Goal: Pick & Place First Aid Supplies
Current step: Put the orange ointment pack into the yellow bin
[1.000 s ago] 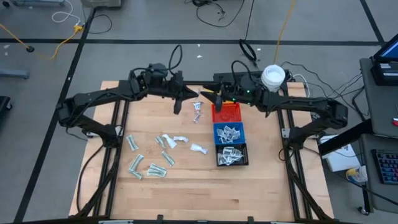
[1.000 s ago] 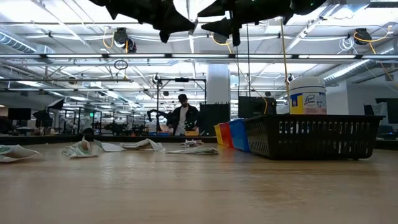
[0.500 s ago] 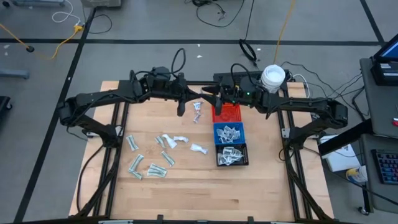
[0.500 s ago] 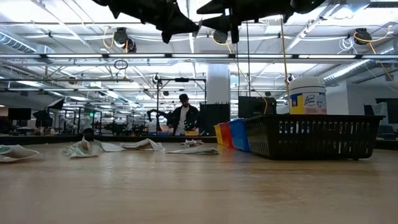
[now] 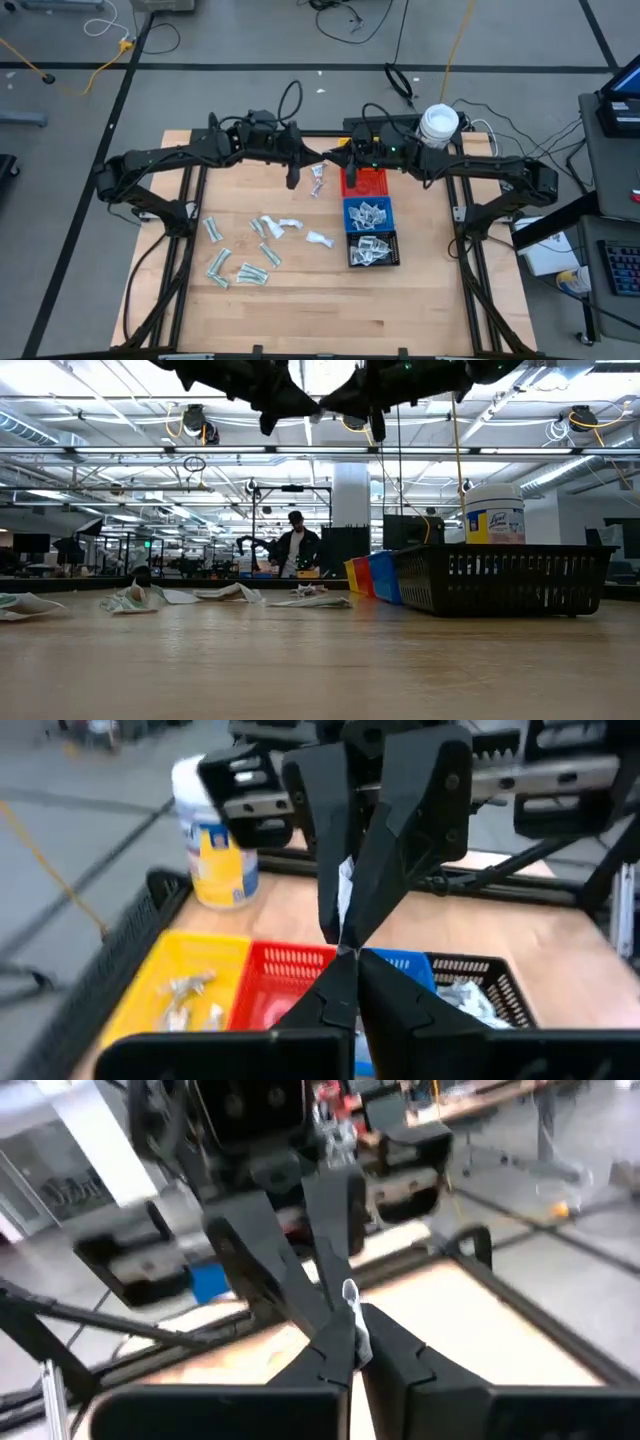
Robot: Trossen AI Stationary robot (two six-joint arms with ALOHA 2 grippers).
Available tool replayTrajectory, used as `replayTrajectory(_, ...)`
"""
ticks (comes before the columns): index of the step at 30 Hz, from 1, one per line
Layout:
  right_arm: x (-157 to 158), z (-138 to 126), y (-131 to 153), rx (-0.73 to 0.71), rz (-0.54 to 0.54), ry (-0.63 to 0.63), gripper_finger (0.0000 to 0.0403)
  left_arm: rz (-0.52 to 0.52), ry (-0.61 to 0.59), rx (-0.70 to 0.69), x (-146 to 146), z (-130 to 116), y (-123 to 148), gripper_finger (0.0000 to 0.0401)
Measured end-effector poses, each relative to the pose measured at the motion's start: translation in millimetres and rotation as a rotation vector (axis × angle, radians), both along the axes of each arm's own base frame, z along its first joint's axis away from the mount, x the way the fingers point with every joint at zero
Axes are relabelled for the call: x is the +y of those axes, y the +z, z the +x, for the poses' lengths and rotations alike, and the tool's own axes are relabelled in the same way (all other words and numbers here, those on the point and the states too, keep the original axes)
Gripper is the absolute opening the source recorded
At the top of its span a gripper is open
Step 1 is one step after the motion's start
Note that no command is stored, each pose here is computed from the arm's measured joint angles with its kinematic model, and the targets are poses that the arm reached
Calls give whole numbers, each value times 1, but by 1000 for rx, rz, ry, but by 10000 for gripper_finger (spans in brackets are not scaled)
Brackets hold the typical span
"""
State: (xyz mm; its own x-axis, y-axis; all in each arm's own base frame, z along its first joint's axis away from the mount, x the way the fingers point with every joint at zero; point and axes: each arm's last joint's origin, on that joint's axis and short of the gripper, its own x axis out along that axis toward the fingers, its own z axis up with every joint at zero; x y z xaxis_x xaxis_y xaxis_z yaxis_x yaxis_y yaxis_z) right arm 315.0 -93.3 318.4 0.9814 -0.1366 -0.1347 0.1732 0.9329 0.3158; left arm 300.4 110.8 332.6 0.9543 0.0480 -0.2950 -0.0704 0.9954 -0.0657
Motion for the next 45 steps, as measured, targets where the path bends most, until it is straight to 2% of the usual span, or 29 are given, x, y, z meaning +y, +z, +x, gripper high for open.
replayTrajectory(2,-7,-4,-7,75,24,-9,3,-69,35,9,4,-2,-2,24)
replayTrajectory(6,-31,-18,-17,231,59,4,1,-120,81,21,11,-6,-2,68)
replayTrajectory(9,-52,-28,-7,344,6,-12,1,-131,84,25,12,-6,-3,102)
replayTrajectory(14,-93,-37,-15,591,-75,-6,1,-127,156,21,17,-8,-2,140)
replayTrajectory(17,-114,-38,-24,671,-128,10,1,-143,193,17,19,-9,-2,150)
replayTrajectory(22,-139,-29,-59,819,-192,41,0,-169,249,15,22,-10,-2,154)
replayTrajectory(26,-148,-24,-86,922,-181,98,0,-184,283,14,24,-11,-2,154)
replayTrajectory(29,-151,-22,-98,1003,-244,107,12,-202,300,17,26,-12,-3,154)
replayTrajectory(32,-152,-21,-99,1006,-275,115,47,-211,313,24,28,-13,-4,154)
replayTrajectory(35,-151,-20,-100,989,-250,134,97,-216,324,43,29,-15,-6,154)
replayTrajectory(40,-152,-23,-97,966,-168,91,177,-216,336,56,30,-16,-7,154)
replayTrajectory(45,-149,-23,-75,814,-49,8,215,-242,443,180,34,-14,-26,154)
